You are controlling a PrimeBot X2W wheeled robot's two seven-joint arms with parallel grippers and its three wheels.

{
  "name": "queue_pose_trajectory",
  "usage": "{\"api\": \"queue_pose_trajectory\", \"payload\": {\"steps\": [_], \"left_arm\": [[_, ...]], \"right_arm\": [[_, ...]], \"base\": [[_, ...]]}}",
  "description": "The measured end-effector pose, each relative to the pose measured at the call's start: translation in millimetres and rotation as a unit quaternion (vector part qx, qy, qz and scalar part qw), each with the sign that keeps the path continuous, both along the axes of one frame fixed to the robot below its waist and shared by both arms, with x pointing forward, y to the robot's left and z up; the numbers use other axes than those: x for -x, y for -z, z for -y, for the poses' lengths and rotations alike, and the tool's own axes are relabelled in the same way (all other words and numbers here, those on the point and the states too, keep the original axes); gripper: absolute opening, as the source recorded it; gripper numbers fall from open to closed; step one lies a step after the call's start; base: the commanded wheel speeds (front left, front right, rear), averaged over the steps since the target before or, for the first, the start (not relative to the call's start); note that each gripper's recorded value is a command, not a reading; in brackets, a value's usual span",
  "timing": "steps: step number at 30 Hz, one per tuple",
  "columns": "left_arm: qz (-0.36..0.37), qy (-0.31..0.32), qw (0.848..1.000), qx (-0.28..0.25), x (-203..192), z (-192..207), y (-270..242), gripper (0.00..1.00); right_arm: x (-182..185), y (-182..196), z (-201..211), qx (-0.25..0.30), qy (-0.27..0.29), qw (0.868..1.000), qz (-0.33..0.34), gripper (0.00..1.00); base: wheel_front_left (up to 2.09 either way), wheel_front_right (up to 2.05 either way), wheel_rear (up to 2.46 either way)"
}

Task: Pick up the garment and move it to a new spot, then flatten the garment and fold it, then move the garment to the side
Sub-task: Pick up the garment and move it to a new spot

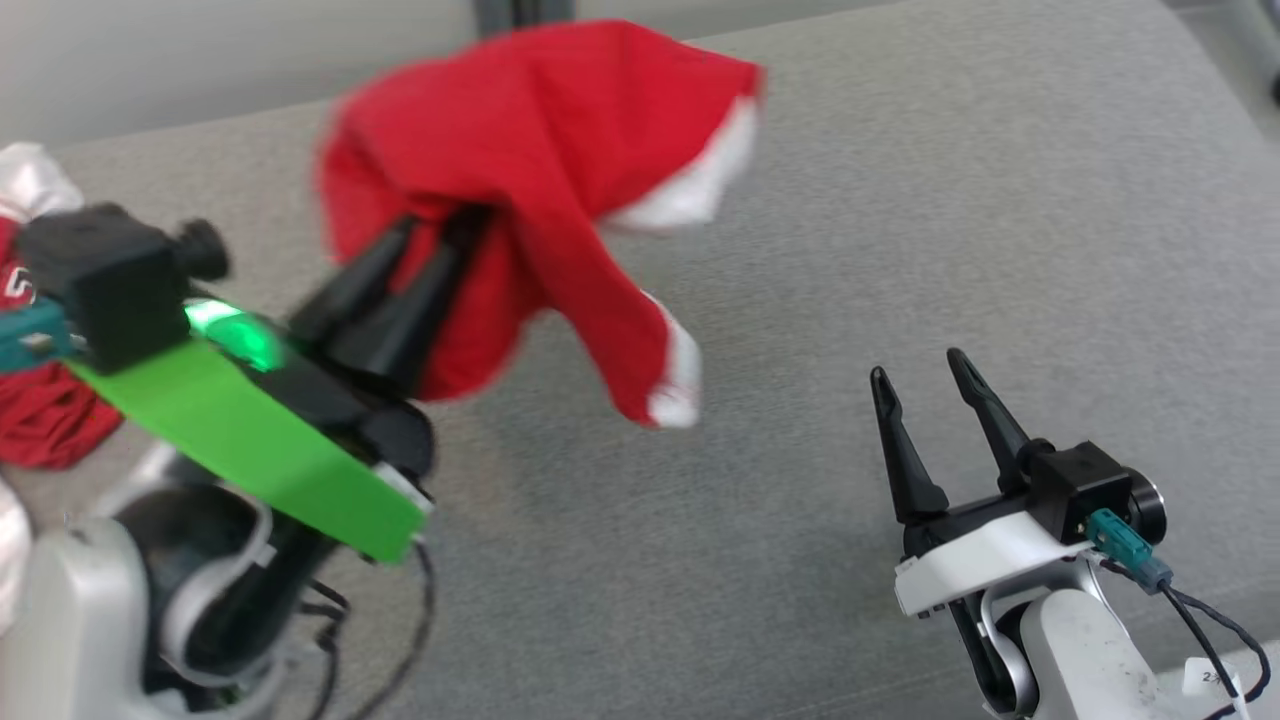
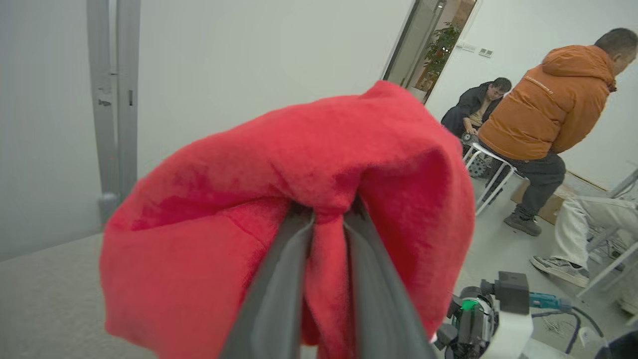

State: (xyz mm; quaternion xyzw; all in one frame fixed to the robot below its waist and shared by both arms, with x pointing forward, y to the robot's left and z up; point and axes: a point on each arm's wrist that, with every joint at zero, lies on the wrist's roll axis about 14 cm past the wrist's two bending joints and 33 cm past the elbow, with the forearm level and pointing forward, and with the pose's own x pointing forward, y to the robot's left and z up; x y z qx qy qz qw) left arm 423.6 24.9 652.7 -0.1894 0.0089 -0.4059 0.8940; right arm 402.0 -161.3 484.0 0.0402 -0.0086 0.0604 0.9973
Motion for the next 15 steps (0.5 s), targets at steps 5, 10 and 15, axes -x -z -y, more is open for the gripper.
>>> {"api": "queue_pose_trajectory", "payload": {"steps": [5, 10, 15], "left_arm": [[-0.096, 0.146, 0.98, 0.094, 37, 73, 11, 0.0], [-0.22, 0.209, 0.942, 0.146, 49, 119, 45, 0.0], [-0.331, 0.192, 0.916, 0.123, 42, 152, 109, 0.0]], "right_arm": [[21, -2, 32, -0.002, 0.049, 0.999, -0.003, 1.0], [48, 0, 65, -0.004, 0.105, 0.994, -0.012, 1.0], [77, 4, 90, -0.006, 0.154, 0.988, -0.022, 1.0]], "base": [[0.0, 0.0, 0.0], [0.0, 0.0, 0.0], [0.0, 0.0, 0.0]]}}
